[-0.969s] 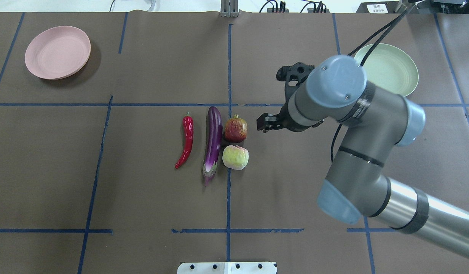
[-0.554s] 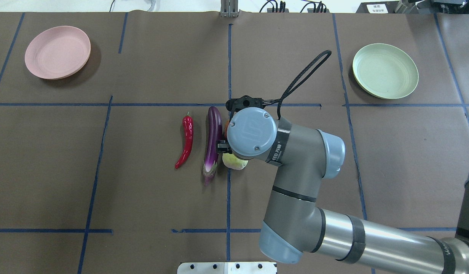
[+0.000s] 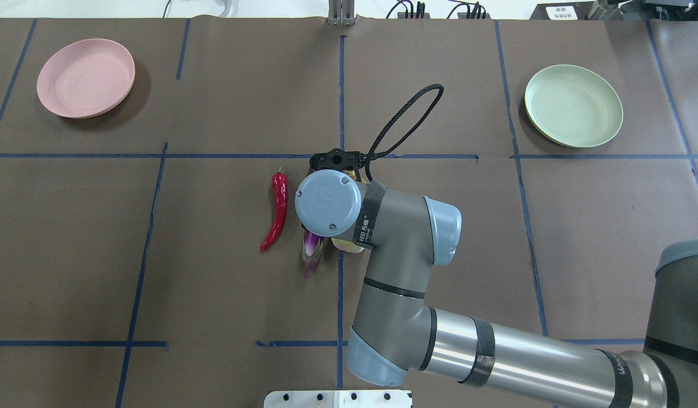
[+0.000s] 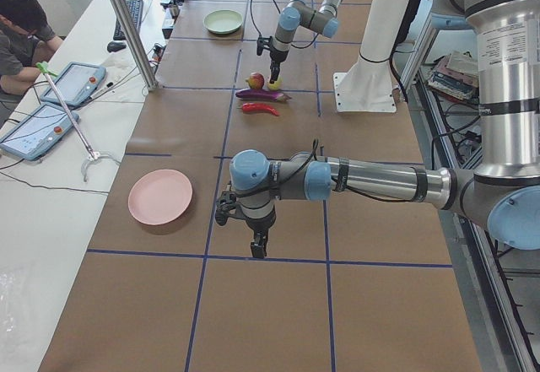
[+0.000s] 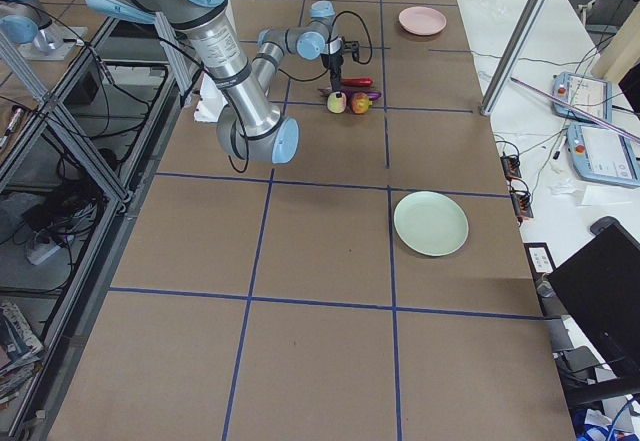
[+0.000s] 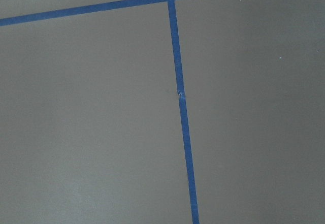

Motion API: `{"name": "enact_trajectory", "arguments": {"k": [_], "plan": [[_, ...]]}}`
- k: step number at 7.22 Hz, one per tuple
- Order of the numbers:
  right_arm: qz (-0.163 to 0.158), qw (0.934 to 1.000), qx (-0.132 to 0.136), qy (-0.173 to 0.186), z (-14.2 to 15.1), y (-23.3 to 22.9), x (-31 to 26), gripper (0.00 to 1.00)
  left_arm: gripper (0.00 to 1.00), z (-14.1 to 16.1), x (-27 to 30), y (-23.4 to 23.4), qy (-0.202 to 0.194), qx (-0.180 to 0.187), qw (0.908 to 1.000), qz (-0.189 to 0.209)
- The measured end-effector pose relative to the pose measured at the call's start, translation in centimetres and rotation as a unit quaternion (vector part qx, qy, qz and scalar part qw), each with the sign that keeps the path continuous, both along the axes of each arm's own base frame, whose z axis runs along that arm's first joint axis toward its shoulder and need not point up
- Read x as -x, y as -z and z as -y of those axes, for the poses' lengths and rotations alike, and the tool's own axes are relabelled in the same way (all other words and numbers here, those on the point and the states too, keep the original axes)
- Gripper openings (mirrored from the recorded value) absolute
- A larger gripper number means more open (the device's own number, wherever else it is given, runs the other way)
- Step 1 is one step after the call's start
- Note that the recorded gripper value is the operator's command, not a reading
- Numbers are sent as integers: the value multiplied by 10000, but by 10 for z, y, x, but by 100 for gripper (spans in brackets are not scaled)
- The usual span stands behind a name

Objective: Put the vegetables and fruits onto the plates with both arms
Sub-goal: 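Move the right gripper over the yellow-green apple and grasp it, then carry the apple with the right gripper onto the green plate and release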

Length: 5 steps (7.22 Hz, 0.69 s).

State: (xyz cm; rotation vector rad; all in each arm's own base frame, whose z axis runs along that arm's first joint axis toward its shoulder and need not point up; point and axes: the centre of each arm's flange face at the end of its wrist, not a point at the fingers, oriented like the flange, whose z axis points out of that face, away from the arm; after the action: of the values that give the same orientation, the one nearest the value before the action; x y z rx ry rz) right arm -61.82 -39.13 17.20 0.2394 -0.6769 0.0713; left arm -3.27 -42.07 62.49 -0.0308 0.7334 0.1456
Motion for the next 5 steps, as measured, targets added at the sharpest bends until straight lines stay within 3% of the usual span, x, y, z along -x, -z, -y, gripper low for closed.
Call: {"name": "enact_trajectory", "arguments": {"k": [2,3,4,5], "plan": [[-164,9999,9,26,-1,-12,12,99,100,0,0,-1,0,13,10000,1],[-253,9997,-11,50,-1,-18,17,83,100,0,0,-2,0,20,10000,2],[-312,9995,-34,81,-1,-23,19,75,100,0,-1,-2,-6,23,10000,0],[-336,9994,-37,102,-1,-24,20,45,100,0,-1,-2,-14,23,10000,-1]]}}
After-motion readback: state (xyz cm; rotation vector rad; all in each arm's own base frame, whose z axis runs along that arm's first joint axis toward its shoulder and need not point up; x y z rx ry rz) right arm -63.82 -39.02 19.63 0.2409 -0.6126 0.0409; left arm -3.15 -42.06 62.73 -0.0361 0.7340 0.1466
